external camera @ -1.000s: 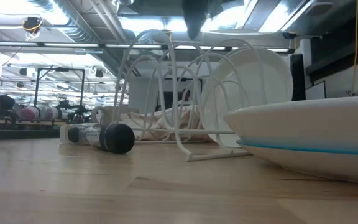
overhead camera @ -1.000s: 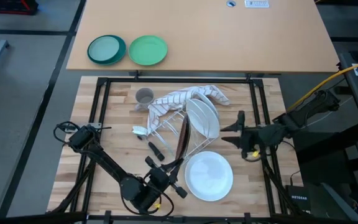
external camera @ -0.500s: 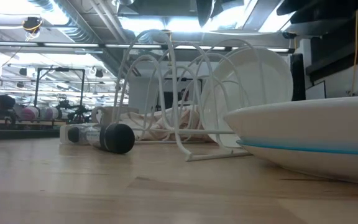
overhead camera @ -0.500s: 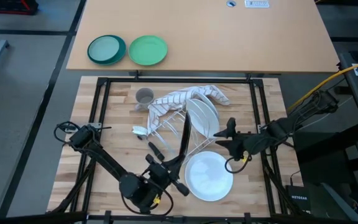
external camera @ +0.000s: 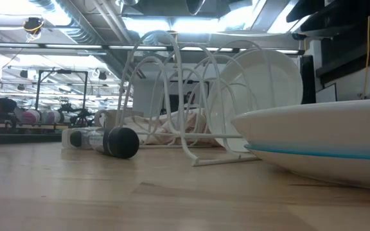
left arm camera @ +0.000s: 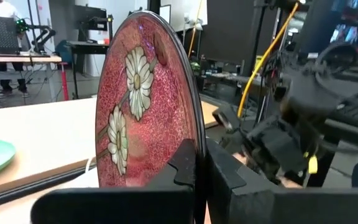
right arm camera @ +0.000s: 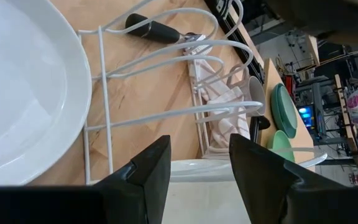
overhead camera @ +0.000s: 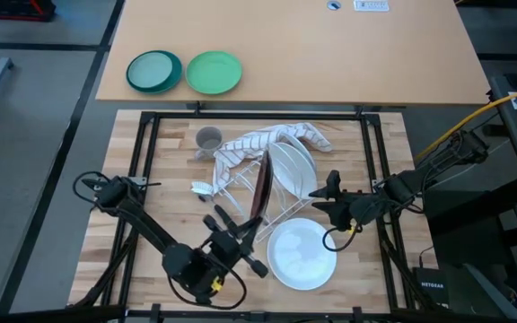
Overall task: Sort dishes
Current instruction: Put the red patterned plate in the dish rack
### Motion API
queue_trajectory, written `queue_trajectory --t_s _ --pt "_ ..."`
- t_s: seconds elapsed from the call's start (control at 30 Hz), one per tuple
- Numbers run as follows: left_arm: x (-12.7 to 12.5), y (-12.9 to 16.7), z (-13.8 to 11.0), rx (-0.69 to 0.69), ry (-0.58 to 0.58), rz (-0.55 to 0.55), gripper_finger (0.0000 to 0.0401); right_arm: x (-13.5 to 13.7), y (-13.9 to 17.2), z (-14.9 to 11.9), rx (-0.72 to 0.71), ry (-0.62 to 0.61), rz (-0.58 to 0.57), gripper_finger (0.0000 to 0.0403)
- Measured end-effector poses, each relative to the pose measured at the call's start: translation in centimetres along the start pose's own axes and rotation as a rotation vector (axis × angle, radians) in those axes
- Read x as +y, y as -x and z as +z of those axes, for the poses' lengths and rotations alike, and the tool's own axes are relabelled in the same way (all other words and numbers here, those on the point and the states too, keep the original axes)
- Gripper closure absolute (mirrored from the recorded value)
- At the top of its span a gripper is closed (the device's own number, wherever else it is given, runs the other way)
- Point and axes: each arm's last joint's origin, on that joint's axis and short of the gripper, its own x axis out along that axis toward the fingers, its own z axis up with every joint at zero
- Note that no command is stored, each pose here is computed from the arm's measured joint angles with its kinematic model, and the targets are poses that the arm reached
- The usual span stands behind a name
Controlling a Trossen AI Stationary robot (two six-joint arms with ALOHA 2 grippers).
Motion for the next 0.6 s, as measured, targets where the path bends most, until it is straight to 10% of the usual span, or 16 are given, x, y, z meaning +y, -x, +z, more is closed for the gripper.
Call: queue_trajectory --t_s 0.6 --pt "0.2 -3.2 -0.7 -0.012 0.078 0.073 0.0401 -1.5 0.3 1.8 -0.143 -0.16 -0.161 0.0233"
